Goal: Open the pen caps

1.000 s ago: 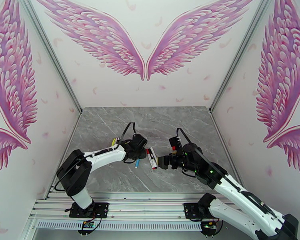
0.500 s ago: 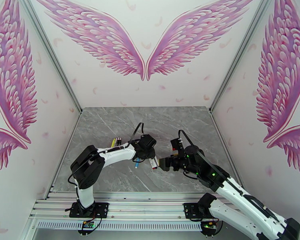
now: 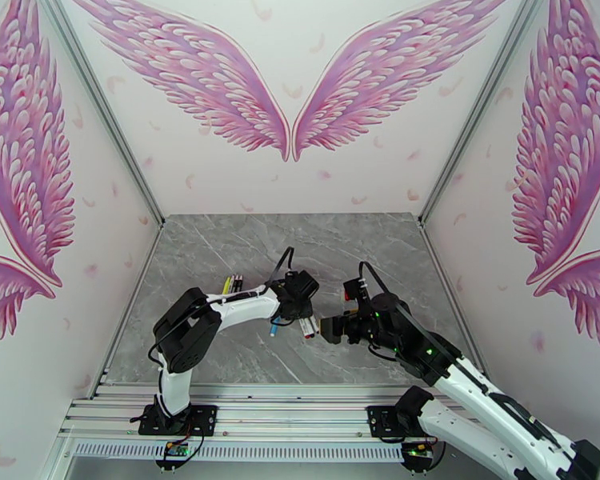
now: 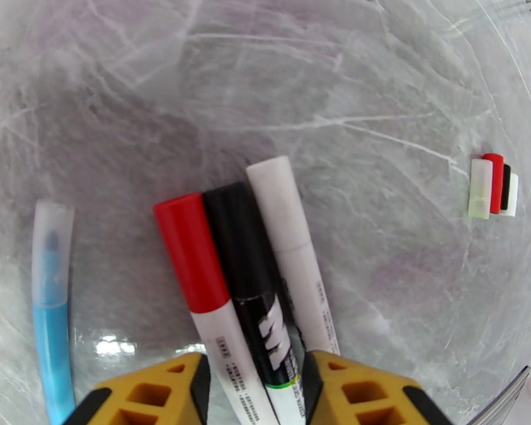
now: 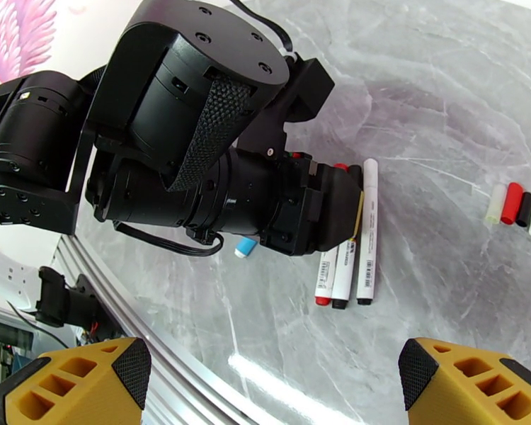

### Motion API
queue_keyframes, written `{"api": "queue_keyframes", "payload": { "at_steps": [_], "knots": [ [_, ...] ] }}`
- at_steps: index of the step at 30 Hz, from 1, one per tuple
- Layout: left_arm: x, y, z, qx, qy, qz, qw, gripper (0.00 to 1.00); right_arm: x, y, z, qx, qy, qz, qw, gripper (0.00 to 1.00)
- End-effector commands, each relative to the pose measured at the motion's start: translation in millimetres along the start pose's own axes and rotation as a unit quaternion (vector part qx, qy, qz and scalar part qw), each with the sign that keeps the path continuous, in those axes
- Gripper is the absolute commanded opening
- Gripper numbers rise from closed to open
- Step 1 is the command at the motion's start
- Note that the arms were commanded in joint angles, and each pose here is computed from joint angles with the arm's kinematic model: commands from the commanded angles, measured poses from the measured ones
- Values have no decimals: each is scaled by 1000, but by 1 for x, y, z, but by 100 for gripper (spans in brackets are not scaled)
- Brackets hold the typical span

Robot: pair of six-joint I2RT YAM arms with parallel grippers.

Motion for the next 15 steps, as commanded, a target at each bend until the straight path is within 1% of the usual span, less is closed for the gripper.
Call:
{"api": "queue_keyframes", "payload": {
  "at_steps": [1, 11, 15],
  "knots": [
    [0, 3, 2, 22, 0, 0, 1000, 39, -5, -1, -5, -11, -2, 0, 1000, 99],
    [-3, 8, 7, 40, 13, 8, 999, 35, -3, -2, -4, -15, -5, -2, 1000, 99],
    [-6, 7, 16, 64, 30, 17, 997, 31, -2, -2, -4, -14, -6, -1, 1000, 99]
  ]
}}
Point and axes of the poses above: each hand's point on the last joint's axis, 136 mm out from that joint toward the fingers, its own y axis out along the fingers, its own z axis along the line the jaws close on, x = y × z, the point moved 4 cm from there along -y, back along the fingers, and after that the axes turned 7 degrees about y, right-handed, at the moved point
